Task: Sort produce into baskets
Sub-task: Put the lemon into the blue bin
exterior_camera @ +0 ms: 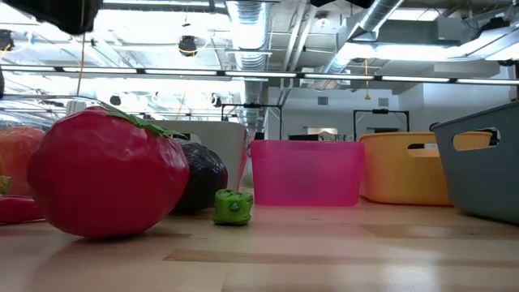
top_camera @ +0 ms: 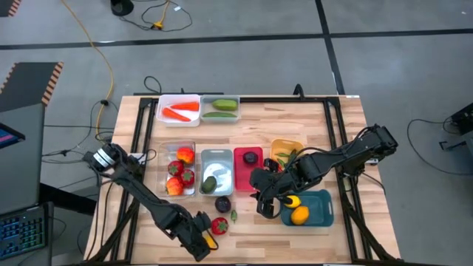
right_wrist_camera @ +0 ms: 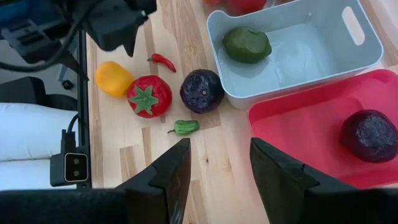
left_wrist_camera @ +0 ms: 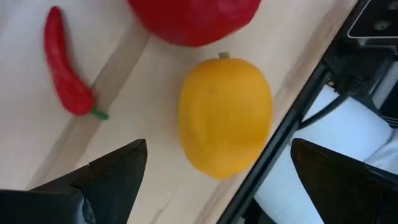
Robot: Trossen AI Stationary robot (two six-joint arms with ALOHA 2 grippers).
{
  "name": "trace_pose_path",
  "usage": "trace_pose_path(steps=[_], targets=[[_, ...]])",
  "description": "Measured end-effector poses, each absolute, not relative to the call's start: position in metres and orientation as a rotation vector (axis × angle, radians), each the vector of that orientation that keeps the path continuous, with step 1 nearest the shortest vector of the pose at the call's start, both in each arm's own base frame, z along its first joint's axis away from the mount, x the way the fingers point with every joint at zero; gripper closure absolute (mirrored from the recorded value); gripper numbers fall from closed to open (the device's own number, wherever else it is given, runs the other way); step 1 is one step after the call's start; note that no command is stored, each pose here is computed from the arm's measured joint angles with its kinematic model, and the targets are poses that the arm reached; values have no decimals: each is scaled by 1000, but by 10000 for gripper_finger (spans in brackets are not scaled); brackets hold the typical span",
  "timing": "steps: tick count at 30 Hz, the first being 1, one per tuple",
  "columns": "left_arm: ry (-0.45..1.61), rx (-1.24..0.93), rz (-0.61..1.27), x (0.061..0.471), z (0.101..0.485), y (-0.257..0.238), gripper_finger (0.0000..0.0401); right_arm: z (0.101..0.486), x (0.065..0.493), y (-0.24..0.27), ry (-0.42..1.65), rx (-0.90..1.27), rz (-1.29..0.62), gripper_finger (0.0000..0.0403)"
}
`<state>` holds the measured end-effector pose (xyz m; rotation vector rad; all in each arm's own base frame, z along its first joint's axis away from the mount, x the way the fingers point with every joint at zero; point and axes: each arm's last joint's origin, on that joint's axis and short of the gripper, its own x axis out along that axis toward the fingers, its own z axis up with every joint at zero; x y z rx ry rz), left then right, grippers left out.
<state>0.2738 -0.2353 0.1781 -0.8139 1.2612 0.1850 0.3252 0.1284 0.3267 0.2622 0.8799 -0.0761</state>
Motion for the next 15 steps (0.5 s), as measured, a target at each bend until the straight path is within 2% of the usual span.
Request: trace_pose_path(steps=[15], targets=[[1270, -773, 170, 283, 151, -242, 20, 327, 325, 128, 880, 262, -76, 211]])
